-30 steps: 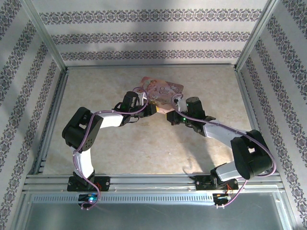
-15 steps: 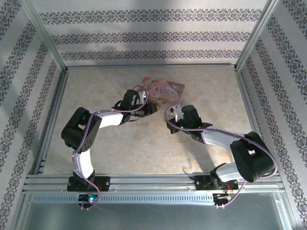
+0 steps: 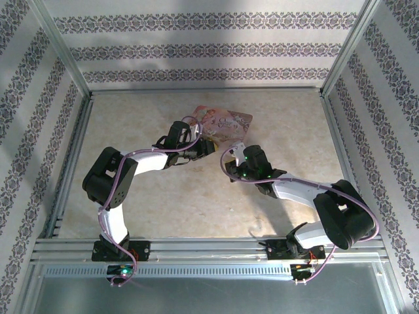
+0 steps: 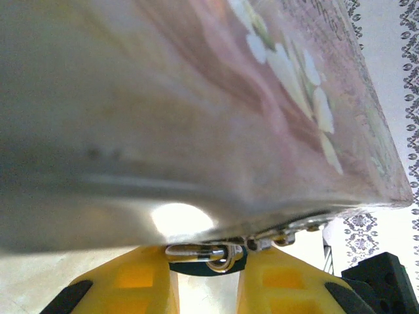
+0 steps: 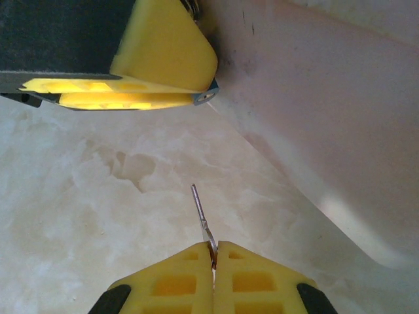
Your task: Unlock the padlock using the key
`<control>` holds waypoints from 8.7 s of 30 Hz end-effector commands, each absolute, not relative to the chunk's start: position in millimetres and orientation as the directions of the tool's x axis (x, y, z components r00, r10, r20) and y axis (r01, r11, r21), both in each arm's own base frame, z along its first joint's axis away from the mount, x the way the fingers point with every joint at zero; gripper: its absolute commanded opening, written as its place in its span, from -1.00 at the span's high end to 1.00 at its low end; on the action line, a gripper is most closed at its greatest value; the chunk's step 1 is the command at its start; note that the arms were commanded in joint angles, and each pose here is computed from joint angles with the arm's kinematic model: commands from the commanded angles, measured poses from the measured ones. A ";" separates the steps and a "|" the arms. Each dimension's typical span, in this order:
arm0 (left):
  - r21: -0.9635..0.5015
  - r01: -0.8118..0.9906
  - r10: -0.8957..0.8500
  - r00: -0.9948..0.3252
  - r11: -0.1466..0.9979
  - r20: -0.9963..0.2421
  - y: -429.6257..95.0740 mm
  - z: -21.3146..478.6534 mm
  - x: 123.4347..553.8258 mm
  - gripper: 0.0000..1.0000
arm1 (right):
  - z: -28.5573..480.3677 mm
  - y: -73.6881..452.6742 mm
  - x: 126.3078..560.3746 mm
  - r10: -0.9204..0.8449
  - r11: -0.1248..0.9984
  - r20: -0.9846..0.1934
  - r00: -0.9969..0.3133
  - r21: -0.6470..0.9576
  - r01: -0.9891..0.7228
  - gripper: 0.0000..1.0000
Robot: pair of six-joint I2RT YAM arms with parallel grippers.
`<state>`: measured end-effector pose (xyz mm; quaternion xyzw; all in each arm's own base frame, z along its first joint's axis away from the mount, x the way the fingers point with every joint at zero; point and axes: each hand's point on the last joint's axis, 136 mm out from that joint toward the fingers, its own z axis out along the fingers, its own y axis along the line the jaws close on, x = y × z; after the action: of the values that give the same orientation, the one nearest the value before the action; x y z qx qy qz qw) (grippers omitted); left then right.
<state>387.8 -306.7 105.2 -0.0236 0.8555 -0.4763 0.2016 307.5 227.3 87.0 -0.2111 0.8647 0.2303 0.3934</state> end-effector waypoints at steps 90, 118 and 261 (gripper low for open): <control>-0.883 0.165 -0.196 -0.941 0.440 -0.274 -330.7 144.1 375.8 0.78 | 145.5 268.7 369.3 -0.031 0.787 -0.925 -0.378 0.210 -0.580 1.00; -0.897 0.151 -0.207 -0.944 0.416 -0.256 -332.8 145.3 375.8 0.79 | 208.1 293.5 388.9 0.131 0.668 -0.954 -0.270 0.286 -0.687 1.00; -0.970 -0.075 -0.583 -0.809 0.231 -0.076 -282.7 97.8 386.3 0.04 | 83.5 286.8 346.8 0.458 0.473 -0.338 -0.822 0.876 -0.097 1.00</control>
<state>380.6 -273.1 84.5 -0.2322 0.7684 -0.5603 0.2042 342.3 280.0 61.3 0.1246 0.8280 0.4799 0.2619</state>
